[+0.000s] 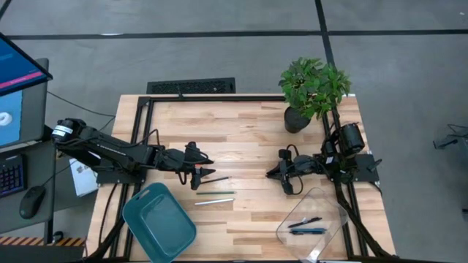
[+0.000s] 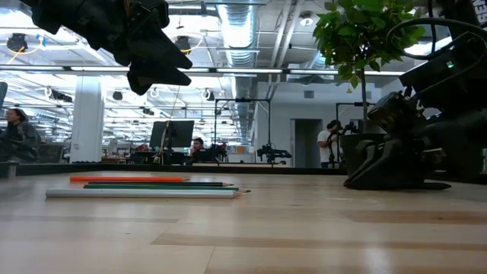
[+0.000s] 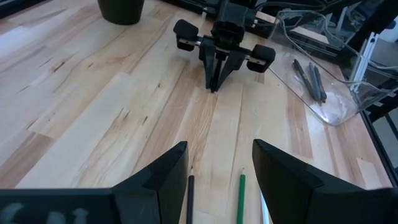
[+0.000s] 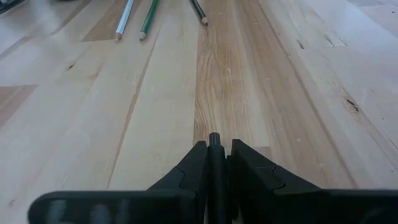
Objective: Sort pens & pencils
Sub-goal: Put the black pen in the transparent bin
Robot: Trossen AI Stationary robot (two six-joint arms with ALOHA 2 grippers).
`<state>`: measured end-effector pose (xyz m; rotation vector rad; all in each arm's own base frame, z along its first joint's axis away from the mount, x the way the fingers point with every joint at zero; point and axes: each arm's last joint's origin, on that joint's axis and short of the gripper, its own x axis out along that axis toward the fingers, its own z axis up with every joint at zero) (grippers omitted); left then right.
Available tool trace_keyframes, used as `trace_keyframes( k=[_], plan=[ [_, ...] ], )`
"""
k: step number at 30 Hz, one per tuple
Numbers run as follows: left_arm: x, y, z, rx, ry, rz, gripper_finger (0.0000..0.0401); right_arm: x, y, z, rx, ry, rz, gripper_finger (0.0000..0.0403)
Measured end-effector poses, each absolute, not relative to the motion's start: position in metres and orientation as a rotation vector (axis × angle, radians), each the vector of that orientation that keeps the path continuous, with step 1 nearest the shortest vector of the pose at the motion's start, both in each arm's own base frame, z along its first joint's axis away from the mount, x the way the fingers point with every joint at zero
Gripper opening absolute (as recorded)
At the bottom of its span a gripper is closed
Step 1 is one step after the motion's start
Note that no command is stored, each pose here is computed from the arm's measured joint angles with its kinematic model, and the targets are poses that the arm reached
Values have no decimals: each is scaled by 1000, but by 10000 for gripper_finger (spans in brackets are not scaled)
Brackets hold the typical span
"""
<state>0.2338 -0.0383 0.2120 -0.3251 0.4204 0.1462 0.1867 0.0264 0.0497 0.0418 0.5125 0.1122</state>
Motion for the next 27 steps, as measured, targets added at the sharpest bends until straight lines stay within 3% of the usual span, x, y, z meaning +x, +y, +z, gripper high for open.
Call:
trace_keyframes(
  k=[27],
  plan=[
    [234,-38,212,-325,422,146,171,189,28,54,86,464,136,87]
  ],
)
